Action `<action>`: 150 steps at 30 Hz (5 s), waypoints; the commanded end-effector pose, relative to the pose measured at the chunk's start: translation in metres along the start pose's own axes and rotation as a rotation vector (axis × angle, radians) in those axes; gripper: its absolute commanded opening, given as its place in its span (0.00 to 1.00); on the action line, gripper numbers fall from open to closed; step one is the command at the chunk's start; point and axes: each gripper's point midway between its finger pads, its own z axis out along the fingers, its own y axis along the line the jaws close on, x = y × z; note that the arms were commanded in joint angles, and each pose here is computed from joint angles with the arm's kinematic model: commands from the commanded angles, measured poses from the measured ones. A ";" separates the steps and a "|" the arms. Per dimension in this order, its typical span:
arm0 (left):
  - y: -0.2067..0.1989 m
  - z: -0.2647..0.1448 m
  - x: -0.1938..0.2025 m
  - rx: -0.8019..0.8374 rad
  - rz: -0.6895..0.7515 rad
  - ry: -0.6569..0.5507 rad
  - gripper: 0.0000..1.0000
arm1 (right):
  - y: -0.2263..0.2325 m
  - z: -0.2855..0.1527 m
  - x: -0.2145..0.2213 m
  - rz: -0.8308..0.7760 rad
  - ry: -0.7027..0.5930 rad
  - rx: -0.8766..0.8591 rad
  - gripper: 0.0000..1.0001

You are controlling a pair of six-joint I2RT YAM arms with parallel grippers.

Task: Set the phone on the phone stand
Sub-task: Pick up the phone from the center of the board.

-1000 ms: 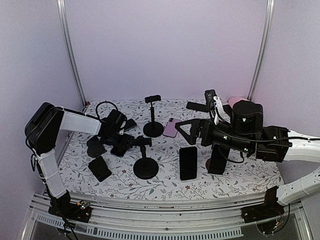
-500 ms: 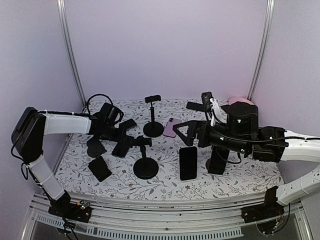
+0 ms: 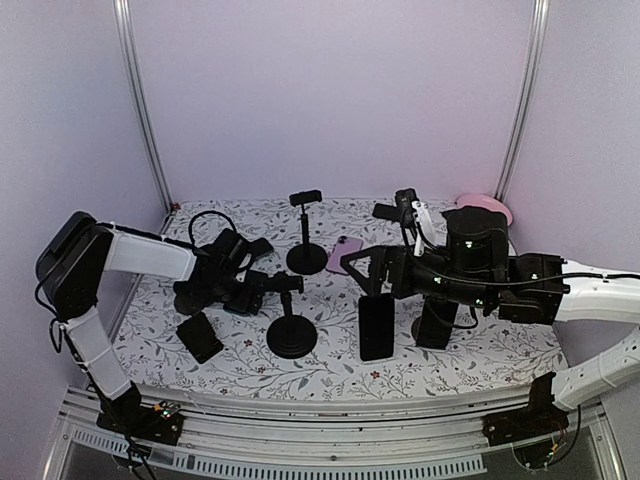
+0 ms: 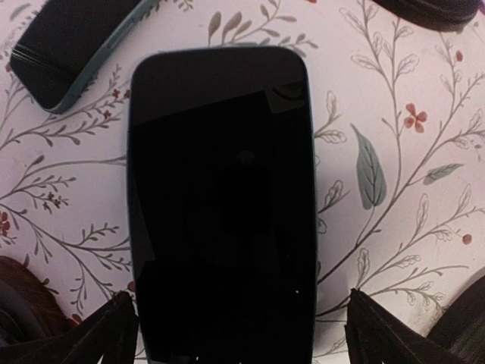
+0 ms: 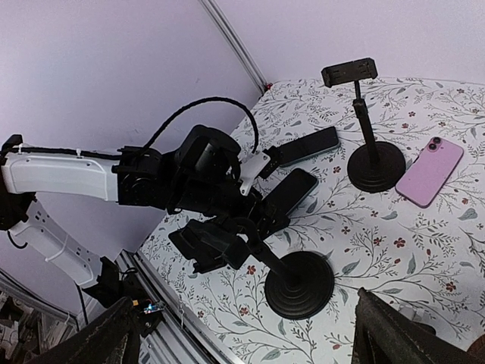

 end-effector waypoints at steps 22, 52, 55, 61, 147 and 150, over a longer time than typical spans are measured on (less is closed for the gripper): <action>-0.006 0.021 0.008 -0.059 0.082 0.086 0.54 | 0.006 -0.003 -0.009 0.022 -0.017 -0.025 0.99; 0.018 -0.007 0.004 -0.016 -0.011 0.024 0.94 | 0.005 -0.001 -0.003 0.036 -0.004 -0.030 0.99; 0.016 0.001 0.011 -0.003 -0.015 0.053 0.96 | 0.007 0.000 -0.003 0.036 0.000 -0.039 0.99; 0.008 0.017 0.024 0.019 -0.002 0.113 0.95 | 0.006 -0.003 -0.004 0.035 -0.004 -0.038 0.99; -0.014 -0.044 -0.017 0.103 -0.051 -0.139 0.41 | 0.006 -0.001 -0.006 0.036 -0.009 -0.029 0.99; -0.014 -0.053 -0.022 0.113 -0.056 -0.161 0.41 | 0.007 0.003 -0.007 0.031 -0.008 -0.027 0.99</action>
